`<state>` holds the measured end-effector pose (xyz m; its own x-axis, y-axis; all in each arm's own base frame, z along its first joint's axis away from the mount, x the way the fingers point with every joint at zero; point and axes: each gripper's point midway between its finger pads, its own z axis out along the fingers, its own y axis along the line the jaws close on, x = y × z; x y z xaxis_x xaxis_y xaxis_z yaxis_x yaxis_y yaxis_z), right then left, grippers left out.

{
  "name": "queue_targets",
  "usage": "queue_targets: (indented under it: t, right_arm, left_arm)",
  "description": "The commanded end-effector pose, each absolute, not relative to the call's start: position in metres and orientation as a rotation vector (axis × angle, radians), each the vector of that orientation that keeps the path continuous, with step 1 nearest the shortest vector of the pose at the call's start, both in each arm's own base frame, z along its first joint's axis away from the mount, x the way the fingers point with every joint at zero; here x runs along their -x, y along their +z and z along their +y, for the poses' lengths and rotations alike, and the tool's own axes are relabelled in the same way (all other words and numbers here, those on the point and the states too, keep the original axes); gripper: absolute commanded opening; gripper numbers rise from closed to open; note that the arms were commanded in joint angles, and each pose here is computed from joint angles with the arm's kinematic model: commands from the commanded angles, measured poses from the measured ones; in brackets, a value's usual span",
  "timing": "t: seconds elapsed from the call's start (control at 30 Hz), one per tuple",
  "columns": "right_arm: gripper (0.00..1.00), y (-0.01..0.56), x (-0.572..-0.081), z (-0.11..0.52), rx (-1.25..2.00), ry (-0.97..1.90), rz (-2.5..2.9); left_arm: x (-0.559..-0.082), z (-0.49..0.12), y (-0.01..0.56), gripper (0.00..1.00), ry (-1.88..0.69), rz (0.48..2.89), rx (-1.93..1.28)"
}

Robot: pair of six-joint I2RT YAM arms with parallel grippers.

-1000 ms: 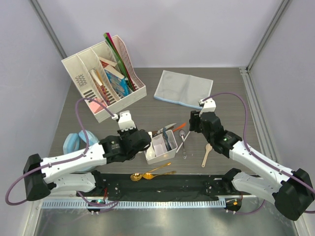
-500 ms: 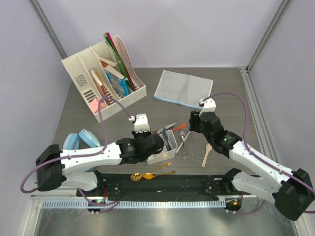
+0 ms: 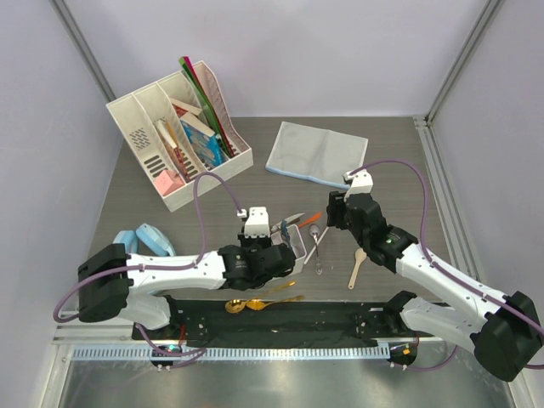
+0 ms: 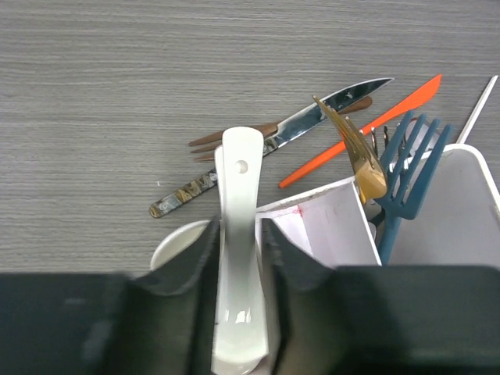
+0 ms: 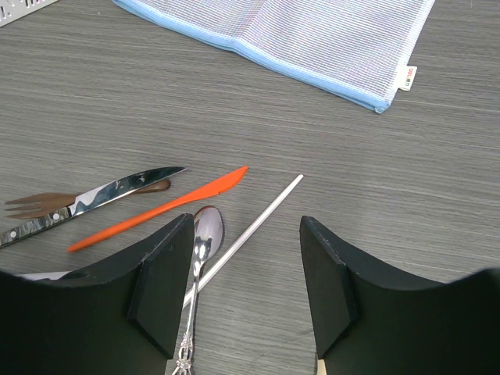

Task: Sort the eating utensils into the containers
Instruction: Place the fork in the storage box.

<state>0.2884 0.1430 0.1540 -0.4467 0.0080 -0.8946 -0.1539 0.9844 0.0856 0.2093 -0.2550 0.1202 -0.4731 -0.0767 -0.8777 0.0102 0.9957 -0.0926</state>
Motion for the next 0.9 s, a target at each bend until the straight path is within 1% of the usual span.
queue_targets:
  t: [0.0,0.13,0.2,0.33,0.6,0.87]
  right_arm:
    - [0.62,0.167,-0.294,0.146,0.067,0.218,1.979]
    - [0.62,0.166,-0.295,0.146,0.067,0.215,1.982]
    - [0.62,0.167,-0.294,0.146,0.067,0.217,1.981]
    - [0.62,0.167,-0.295,0.146,0.068,0.219,1.981]
    - [0.62,0.168,-0.294,0.147,0.068,0.223,1.978]
    - [0.62,0.166,-0.294,0.148,0.072,0.224,1.985]
  left_arm:
    - [-0.218,-0.260,0.134,0.33,-0.114,1.985,0.125]
    - [-0.217,-0.259,0.133,0.36,-0.116,1.985,0.127]
    - [-0.216,-0.258,0.137,0.39,-0.125,1.982,0.134]
    - [-0.213,-0.257,0.140,0.41,-0.153,1.991,0.134]
    - [-0.199,-0.263,0.122,0.37,-0.171,2.063,0.087]
    - [-0.197,-0.268,0.119,0.38,-0.160,2.085,0.050]
